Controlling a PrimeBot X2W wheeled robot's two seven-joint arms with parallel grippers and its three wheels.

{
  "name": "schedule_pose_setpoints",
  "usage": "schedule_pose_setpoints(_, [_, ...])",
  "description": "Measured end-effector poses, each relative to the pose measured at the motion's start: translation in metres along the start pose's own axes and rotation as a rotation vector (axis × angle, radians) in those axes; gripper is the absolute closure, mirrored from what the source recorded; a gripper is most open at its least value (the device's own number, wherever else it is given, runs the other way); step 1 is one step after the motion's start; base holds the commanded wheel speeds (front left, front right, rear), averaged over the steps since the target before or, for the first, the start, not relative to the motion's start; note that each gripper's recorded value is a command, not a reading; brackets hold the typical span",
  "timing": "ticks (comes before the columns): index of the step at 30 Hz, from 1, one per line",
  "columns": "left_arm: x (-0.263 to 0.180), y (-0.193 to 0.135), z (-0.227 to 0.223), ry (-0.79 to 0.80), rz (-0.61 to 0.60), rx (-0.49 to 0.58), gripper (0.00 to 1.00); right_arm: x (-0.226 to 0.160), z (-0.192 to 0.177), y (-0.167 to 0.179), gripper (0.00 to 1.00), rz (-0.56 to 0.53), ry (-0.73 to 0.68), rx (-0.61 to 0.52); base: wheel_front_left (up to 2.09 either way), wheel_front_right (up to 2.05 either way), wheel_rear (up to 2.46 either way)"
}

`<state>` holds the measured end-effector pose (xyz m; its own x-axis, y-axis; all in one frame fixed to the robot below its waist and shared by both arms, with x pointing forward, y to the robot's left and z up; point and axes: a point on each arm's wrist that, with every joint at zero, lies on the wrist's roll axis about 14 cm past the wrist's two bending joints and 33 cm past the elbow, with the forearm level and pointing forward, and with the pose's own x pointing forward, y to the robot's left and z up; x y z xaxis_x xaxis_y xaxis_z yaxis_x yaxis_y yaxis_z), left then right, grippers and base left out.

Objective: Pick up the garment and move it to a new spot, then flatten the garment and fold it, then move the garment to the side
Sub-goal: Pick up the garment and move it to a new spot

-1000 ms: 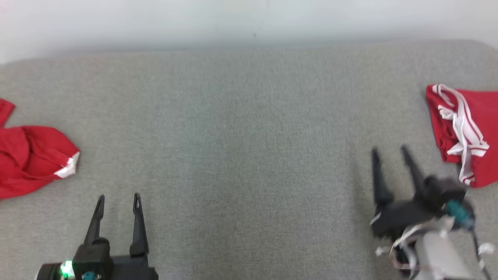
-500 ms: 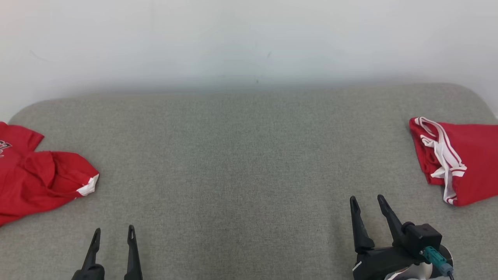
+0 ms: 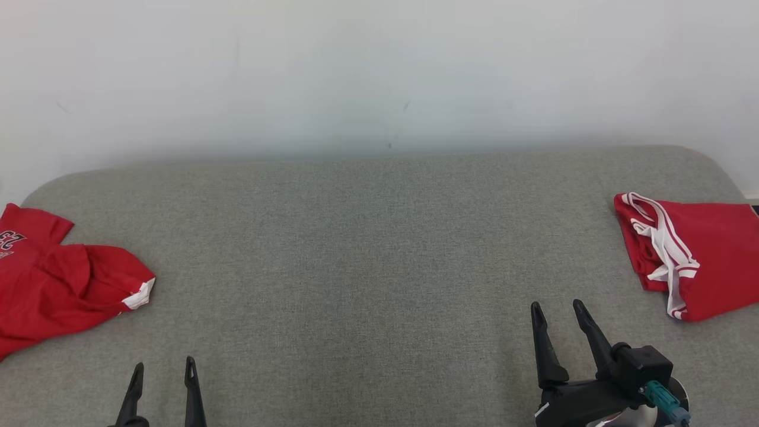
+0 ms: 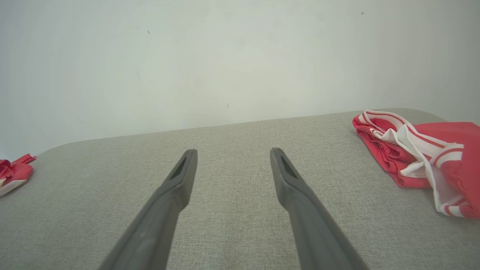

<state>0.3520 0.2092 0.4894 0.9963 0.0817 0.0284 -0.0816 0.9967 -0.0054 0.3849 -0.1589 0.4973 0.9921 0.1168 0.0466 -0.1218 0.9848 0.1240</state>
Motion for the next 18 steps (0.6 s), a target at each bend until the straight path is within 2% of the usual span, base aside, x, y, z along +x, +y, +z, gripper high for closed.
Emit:
schedule_pose_setpoints(9, [-0.001, 0.004, -0.003, 0.009, 0.012, 0.003, 0.0, 0.001, -0.005, 0.001, 0.0, 0.003, 0.012, 0.004, 0.0, 0.0, 0.0])
schedule_pose_setpoints(18, [-0.012, 0.025, -0.005, 0.016, 0.087, -0.002, 0.0, 0.015, -0.01, 0.036, 0.0, 0.106, 0.025, 0.009, 0.0, 0.0, 0.0])
